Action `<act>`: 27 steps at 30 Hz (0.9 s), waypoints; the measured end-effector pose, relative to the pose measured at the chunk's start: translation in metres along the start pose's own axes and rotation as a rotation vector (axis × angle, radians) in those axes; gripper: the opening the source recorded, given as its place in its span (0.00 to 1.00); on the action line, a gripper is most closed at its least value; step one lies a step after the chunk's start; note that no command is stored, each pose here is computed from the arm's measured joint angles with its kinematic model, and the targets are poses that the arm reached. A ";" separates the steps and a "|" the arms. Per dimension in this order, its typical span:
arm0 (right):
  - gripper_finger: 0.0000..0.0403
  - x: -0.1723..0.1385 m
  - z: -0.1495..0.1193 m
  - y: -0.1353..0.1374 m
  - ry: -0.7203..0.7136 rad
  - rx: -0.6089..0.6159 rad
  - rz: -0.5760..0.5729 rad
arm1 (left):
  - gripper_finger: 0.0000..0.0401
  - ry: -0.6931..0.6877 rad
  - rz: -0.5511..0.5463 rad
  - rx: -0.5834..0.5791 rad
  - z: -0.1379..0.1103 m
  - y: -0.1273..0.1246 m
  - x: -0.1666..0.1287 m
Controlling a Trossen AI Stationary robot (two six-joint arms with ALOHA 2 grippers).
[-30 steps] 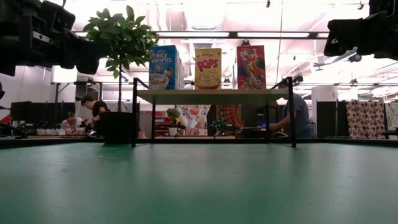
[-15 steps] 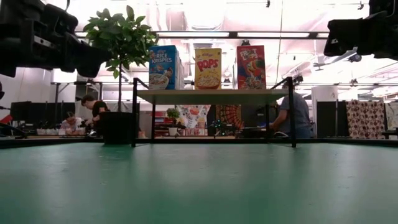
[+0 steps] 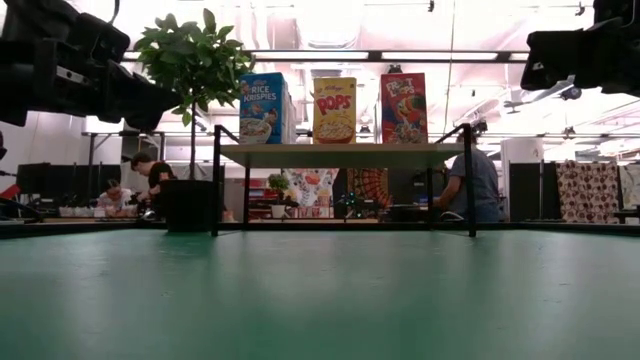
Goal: Stack cereal on shelf
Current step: Return to Home Position
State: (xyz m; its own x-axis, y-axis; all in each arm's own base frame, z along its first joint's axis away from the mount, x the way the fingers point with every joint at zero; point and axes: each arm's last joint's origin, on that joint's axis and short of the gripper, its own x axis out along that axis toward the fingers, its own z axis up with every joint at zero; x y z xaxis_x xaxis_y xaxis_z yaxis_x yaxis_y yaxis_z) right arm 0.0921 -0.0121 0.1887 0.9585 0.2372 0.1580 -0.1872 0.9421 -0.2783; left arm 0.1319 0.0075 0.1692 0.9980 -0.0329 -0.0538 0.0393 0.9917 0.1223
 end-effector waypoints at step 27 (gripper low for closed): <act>0.02 0.000 0.000 0.000 0.001 0.001 0.000 | 0.00 0.080 -0.010 -0.009 -0.009 -0.001 0.005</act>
State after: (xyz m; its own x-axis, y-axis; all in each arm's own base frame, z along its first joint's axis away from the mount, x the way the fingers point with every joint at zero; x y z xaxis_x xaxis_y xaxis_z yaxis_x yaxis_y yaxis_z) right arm 0.0922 -0.0121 0.1886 0.9586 0.2373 0.1574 -0.1876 0.9421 -0.2778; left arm 0.1368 0.0079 0.1599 0.9904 -0.0334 -0.1340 0.0487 0.9925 0.1123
